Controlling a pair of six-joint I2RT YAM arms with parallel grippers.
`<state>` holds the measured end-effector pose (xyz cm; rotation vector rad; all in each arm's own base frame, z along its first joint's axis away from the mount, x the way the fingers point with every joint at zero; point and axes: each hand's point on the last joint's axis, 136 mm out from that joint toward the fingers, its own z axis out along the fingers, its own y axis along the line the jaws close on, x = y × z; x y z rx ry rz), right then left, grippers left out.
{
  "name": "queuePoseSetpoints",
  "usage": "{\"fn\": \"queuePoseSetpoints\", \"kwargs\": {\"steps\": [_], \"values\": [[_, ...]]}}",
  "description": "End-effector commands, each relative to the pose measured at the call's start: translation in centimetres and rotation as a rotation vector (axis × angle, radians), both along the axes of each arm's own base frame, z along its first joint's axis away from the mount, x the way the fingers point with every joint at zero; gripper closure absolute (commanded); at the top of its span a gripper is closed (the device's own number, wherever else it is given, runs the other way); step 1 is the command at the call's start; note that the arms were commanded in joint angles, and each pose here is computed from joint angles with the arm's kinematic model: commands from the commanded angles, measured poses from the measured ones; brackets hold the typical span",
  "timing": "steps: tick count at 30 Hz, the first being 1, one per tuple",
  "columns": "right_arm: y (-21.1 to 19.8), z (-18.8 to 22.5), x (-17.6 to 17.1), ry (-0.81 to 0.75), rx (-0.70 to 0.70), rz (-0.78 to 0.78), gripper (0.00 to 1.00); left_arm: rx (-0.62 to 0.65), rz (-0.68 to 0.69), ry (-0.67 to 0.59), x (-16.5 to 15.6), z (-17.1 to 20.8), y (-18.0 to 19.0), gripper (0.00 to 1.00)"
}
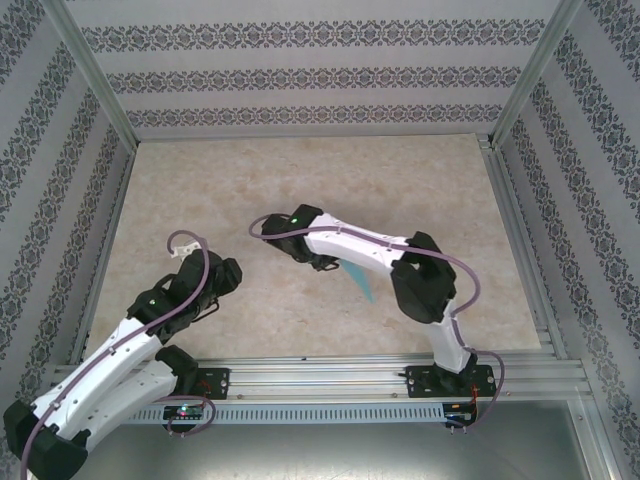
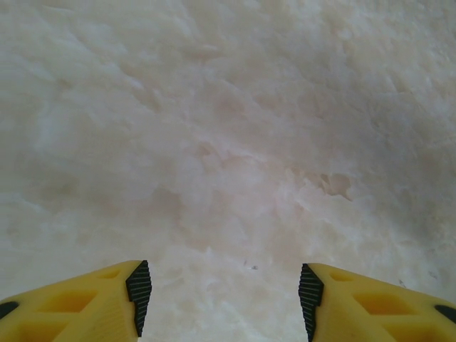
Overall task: Fold a paper plane with a square sheet of paper (pick it up from the middle)
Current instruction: Turn over the paper at the center of the table.
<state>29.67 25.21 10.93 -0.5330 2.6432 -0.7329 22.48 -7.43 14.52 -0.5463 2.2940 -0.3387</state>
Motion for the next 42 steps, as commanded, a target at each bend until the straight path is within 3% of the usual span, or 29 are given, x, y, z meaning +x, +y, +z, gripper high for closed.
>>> {"fn": "queuePoseSetpoints", "kwargs": {"steps": [1,8,11,13,15,18,20,23,26,29,37,42], "values": [[2.9,-1.6,-0.5,0.031,0.077,-0.029,0.88,0.028,0.082,0.015,-1.0,-0.6,2.1,0.39],[9.0,-5.1,-1.2,0.121,0.254,-0.075,0.80,0.014,0.092,0.010,-1.5,-0.5,2.3,0.39],[13.7,-5.0,-2.5,0.214,0.496,-0.026,0.64,0.010,0.091,0.011,-1.5,-0.4,2.3,0.38],[16.6,-3.5,-3.5,0.259,0.693,0.035,0.48,0.009,0.089,0.009,-1.5,-0.3,2.3,0.38],[17.1,-1.2,-3.7,0.239,0.822,0.064,0.38,0.009,0.089,0.005,-1.4,0.0,2.2,0.38],[16.1,1.1,-3.5,0.223,0.988,0.070,0.33,0.011,0.091,0.007,-1.4,0.1,2.3,0.38],[15.5,1.8,-3.4,0.257,1.131,0.059,0.34,0.004,0.087,0.008,-1.4,0.0,2.1,0.38],[14.6,1.3,-3.0,0.312,1.262,0.039,0.52,-0.027,0.053,0.010,-0.9,-0.3,1.1,0.38],[14.1,-0.1,-2.8,0.372,1.285,0.032,0.71,-0.056,-0.011,0.031,-0.4,-0.8,-0.6,0.38],[12.7,-2.6,-1.6,0.378,1.220,-0.029,0.79,-0.066,-0.072,0.083,0.0,-1.5,-2.1,0.37],[10.4,-7.4,0.2,0.416,1.246,-0.172,0.82,-0.115,-0.226,0.194,0.6,-3.3,-5.9,0.37],[7.4,-10.3,0.6,0.330,1.232,-0.340,0.82,-0.170,-0.322,0.236,1.0,-3.7,-8.4,0.36]]}}
